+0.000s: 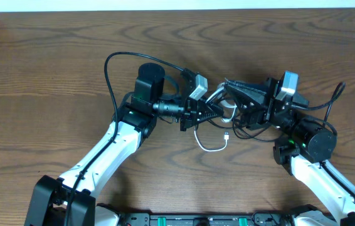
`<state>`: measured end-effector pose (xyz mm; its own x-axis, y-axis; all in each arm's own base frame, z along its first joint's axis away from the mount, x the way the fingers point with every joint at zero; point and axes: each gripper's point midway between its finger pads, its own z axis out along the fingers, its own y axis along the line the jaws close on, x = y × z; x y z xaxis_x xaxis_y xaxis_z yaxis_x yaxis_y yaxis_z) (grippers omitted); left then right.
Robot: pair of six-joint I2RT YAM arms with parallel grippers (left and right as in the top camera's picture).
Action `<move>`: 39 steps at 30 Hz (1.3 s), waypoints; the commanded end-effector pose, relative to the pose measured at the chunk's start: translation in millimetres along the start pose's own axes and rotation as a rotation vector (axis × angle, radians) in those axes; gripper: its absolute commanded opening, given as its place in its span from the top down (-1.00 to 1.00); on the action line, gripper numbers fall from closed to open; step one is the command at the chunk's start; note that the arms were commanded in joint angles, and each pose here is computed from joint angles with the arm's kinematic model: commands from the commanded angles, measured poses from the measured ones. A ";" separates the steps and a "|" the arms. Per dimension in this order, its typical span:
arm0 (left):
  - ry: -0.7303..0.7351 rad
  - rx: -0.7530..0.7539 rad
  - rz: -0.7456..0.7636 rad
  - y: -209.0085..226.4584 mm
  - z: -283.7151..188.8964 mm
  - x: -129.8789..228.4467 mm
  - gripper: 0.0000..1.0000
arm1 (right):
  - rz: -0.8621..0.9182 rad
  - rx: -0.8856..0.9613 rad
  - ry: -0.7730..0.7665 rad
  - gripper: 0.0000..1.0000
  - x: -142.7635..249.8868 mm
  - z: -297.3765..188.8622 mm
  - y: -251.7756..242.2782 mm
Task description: Untangle cables
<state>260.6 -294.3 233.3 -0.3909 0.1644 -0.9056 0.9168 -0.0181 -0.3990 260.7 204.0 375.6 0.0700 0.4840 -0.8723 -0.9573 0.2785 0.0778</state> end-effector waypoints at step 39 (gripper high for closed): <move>-0.088 0.028 0.124 4.7 -47.5 -24.8 0.85 | 0.424 0.410 0.310 0.35 90.7 -53.6 -89.9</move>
<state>287.3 -252.9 253.6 -0.3137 0.0780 -0.9463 0.9489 -0.0117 -0.3155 338.5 177.9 266.9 -0.4224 0.3983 -0.8142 -0.6941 0.4355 0.5732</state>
